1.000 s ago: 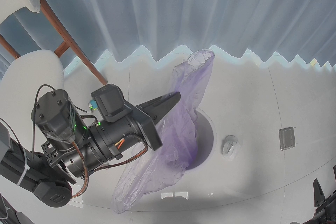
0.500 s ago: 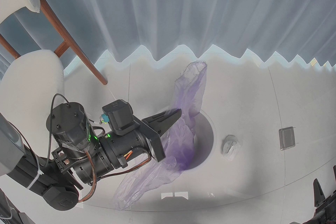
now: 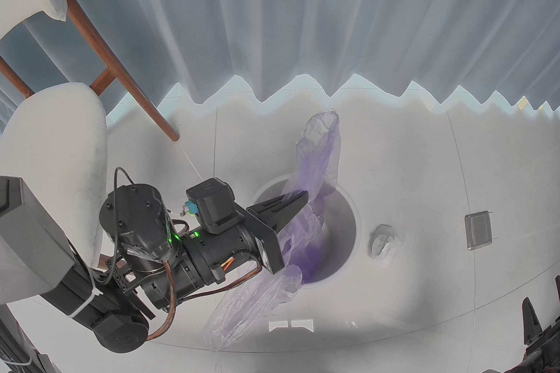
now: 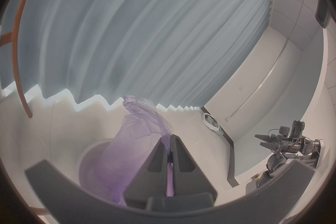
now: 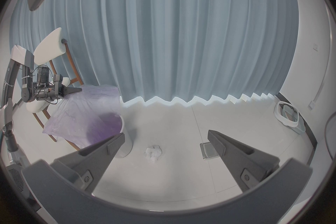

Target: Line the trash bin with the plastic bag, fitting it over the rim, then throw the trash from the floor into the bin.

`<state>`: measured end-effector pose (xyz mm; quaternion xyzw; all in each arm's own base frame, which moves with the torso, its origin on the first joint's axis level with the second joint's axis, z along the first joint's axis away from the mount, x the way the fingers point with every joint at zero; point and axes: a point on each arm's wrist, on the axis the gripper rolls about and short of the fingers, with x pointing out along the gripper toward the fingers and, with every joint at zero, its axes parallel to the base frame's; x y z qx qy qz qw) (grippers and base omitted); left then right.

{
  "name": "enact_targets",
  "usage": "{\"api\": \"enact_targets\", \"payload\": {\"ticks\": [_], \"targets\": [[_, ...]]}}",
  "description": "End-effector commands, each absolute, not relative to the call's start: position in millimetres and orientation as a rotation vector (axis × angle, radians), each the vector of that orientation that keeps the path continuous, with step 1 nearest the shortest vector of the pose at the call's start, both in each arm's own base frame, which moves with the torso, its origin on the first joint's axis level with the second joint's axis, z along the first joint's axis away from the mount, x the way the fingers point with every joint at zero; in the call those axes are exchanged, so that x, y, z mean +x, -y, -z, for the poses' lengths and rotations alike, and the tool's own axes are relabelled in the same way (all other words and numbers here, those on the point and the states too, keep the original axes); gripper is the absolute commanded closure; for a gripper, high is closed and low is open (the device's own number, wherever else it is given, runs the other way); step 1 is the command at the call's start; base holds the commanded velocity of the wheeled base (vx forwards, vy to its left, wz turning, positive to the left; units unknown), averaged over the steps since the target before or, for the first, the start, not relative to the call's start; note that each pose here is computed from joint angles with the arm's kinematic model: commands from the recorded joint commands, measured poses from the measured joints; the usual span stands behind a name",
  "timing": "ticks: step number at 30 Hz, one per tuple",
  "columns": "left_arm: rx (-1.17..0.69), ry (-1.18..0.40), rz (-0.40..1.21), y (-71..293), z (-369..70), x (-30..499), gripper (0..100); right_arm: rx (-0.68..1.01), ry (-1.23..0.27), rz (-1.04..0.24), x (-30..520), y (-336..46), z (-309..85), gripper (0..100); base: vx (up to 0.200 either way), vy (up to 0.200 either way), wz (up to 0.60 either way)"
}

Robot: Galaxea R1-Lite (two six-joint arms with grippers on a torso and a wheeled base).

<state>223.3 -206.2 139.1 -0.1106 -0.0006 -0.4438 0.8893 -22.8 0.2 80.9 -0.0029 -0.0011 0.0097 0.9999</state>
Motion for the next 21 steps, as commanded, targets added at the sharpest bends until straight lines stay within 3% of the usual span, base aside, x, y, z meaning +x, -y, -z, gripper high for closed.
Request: {"api": "enact_targets", "payload": {"ticks": [1, 21], "targets": [[-0.222, -0.031, 0.918, 209, -129, 227, 100, -0.006, 0.002, -0.020, -23, 0, -76, 0, 0.000, 0.000, 0.00], [-0.210, -0.068, 0.920, 218, -103, 234, 100, -0.006, 0.003, -0.020, -23, 0, -76, 0, 0.000, 0.000, 0.00]]}}
